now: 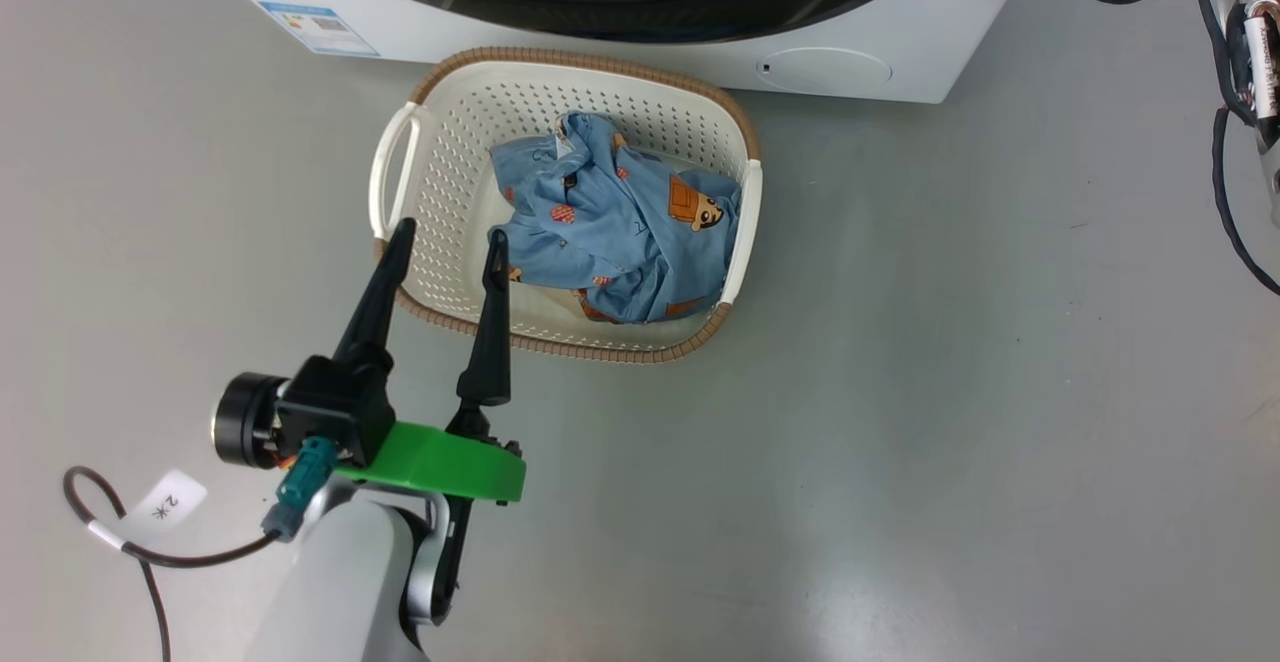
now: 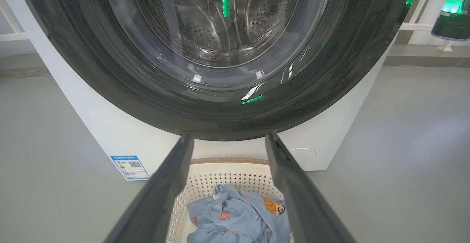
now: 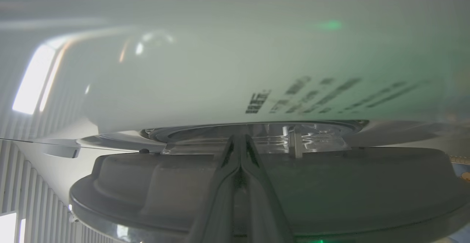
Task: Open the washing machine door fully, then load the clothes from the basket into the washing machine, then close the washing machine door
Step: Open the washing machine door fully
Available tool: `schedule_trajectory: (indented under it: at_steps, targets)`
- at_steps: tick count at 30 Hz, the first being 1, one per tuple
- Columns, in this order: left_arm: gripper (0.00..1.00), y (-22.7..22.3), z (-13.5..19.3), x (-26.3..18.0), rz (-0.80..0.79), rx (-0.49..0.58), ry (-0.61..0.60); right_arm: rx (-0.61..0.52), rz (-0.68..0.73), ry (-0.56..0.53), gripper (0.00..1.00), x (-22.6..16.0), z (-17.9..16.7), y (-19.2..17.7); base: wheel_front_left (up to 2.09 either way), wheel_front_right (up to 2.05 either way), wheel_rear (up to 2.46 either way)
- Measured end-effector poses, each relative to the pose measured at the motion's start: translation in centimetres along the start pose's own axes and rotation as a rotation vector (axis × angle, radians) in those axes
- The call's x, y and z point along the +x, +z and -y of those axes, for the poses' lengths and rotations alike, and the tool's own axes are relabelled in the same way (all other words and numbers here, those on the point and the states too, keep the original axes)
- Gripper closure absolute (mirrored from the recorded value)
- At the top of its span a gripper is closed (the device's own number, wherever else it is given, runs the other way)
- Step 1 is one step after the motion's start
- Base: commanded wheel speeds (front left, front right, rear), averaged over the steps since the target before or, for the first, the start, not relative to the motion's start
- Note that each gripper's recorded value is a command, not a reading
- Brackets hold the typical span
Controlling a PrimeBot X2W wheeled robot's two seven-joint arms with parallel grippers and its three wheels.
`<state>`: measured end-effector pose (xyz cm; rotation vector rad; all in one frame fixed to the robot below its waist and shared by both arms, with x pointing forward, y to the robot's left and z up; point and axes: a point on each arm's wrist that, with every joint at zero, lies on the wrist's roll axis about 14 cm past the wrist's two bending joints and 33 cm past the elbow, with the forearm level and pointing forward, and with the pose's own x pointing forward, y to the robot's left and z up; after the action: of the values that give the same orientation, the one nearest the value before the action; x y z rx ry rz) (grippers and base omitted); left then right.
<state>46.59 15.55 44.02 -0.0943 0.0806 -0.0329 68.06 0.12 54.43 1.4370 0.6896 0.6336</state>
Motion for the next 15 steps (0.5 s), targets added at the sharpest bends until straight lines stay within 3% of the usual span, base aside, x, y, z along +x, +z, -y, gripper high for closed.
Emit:
schedule_trajectory:
  at_steps: [15]
  targets:
    - [0.0,0.6,0.5,0.2,0.017,-0.002,-0.014,-0.013,-0.088,-0.011,1.0,-0.9,0.2,-1.6,0.0,0.0,0.0]
